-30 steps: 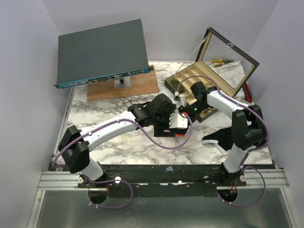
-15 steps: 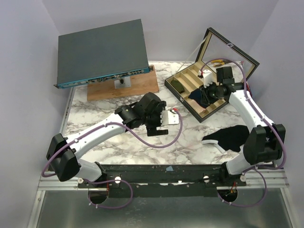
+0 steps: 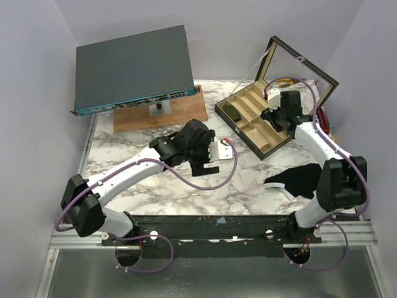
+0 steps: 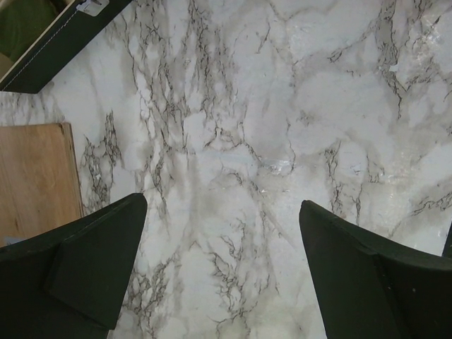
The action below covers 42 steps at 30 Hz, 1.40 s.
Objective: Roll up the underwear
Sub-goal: Place the underwear in the storage box.
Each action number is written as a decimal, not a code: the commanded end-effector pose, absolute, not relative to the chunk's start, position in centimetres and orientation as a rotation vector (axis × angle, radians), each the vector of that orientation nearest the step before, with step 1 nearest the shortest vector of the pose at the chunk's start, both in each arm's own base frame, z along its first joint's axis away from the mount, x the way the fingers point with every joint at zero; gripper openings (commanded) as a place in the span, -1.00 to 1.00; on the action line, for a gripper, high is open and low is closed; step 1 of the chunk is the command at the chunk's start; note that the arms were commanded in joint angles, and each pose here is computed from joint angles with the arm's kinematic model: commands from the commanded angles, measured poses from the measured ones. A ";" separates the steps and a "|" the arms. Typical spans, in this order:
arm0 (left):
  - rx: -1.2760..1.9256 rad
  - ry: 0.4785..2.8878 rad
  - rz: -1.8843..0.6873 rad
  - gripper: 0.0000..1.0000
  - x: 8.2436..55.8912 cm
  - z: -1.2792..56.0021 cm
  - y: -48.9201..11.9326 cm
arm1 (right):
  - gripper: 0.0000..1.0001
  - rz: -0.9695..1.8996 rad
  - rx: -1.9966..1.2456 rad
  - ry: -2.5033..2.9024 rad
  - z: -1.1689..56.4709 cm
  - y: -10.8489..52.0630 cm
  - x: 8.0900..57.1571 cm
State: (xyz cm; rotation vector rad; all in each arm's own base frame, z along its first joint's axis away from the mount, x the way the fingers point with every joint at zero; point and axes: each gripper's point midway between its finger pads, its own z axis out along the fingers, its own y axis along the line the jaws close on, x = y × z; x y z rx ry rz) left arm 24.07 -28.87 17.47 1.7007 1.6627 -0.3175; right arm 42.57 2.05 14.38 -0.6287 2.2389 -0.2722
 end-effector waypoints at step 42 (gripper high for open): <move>1.626 1.815 -0.260 0.97 26.4 16.6 -27.5 | -0.99 -0.543 -0.738 2.064 10.1 12.2 55.0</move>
